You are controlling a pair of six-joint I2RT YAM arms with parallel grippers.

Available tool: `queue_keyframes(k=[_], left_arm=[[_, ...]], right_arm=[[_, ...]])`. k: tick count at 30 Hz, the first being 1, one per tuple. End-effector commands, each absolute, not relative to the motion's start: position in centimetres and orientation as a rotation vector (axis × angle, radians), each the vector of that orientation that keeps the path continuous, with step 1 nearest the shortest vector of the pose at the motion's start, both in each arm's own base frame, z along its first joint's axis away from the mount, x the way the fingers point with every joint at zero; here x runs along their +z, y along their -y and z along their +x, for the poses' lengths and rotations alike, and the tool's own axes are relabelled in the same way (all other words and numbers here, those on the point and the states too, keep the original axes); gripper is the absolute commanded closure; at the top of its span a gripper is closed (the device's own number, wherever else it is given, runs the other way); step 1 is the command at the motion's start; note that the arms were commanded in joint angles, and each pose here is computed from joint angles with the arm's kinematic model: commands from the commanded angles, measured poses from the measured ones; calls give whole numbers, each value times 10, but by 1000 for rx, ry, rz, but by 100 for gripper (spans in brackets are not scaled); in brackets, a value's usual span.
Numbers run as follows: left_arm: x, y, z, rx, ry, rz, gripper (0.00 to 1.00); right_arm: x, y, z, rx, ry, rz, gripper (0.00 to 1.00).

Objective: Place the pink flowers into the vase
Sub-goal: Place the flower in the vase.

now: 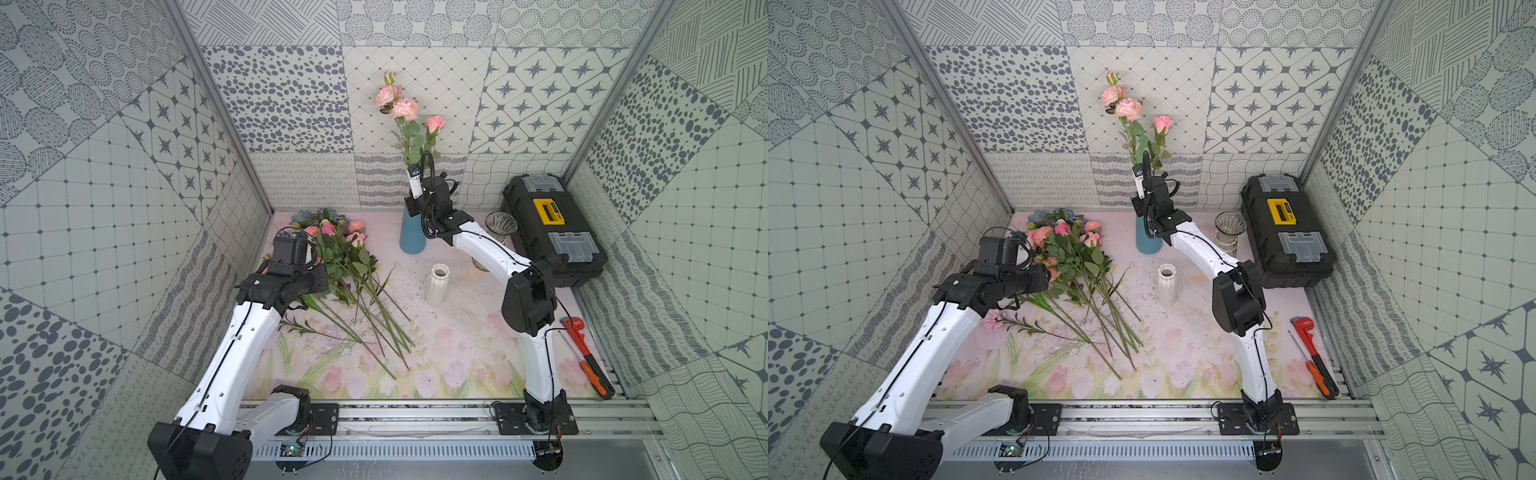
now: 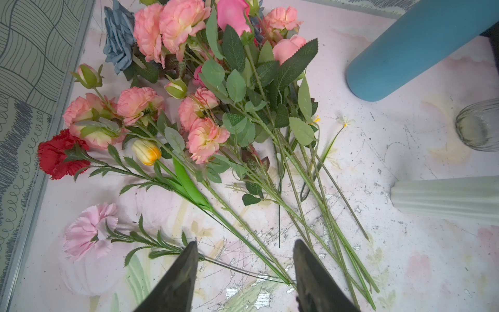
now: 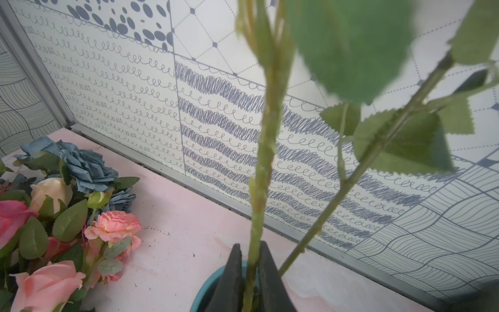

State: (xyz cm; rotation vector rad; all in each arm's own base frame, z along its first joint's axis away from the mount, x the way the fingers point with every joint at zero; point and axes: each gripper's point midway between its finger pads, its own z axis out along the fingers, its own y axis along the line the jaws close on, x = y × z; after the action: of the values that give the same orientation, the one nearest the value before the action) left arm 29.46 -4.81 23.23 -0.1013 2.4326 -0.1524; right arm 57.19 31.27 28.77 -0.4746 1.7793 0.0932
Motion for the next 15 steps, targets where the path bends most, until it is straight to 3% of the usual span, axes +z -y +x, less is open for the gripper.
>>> queue_keyframes(k=[1,4,15], left_arm=[[239,46,300,-142,-2396,-93,43],[239,46,300,-141,-2396,-95,42],[239,41,300,-110,-2398,-116,38]], right_arm=[[318,-311,562,129,-1732,-454,82],[317,-311,562,133,-1738,-455,71],[339,-309,542,225,-1733,-443,55]])
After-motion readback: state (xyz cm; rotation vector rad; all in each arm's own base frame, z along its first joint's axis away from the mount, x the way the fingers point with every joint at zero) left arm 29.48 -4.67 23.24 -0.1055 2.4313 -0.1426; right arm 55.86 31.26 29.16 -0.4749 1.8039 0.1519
